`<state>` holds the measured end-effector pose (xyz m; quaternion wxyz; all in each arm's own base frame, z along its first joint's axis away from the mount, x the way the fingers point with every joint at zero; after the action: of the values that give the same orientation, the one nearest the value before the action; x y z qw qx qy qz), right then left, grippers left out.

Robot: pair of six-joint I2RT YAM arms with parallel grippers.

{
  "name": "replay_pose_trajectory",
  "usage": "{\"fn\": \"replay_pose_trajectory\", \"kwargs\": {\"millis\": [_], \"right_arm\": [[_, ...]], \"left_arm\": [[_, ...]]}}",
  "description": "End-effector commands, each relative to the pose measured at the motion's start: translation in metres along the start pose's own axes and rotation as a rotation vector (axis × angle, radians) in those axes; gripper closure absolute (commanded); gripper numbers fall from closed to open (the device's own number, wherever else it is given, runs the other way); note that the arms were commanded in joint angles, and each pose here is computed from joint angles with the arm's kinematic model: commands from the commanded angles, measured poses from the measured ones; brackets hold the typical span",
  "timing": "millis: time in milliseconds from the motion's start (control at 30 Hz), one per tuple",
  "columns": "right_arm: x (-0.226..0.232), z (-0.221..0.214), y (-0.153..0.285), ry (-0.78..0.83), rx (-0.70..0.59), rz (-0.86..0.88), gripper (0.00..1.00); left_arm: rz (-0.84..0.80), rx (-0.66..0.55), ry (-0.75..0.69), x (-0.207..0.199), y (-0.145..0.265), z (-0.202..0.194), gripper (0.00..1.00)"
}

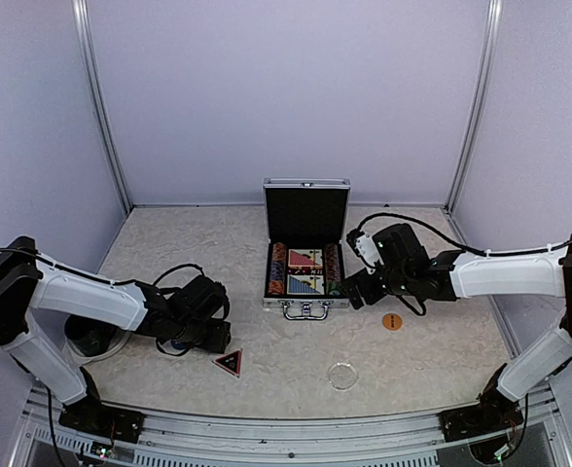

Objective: Pack up texas hold em set
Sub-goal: Pick up the pile of poker chips from the center of the board.

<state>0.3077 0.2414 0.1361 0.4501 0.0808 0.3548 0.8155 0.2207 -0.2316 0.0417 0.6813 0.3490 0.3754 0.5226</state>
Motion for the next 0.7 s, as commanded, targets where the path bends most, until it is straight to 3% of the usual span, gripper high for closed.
{"fn": "replay_pose_trajectory", "kwargs": {"millis": [0,200,667], "right_arm": [[-0.005,0.007,0.009,-0.023,-0.034,-0.003,0.01],[-0.004,0.008,0.011,-0.030,-0.041,0.006,0.01],[-0.002,0.004,0.010,-0.043,-0.034,0.021,0.01]], "left_arm": [[-0.014,0.127,0.003,0.009,-0.007,-0.032,0.51],[-0.038,0.115,0.010,0.006,-0.003,-0.030,0.67],[-0.081,0.084,0.007,-0.003,0.002,-0.022,0.69]]}}
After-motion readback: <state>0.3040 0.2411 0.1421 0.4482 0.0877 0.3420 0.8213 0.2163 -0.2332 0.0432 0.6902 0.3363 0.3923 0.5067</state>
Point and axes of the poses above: each gripper's point midway between its finger pads, its own y axis back along the fingers, its own x axis along the line the jaws close on, z = x × y, the point moved 3 cm from there along y, back along the fingers, and after that the axes turned 7 degrees about y, right-handed, at the moved point
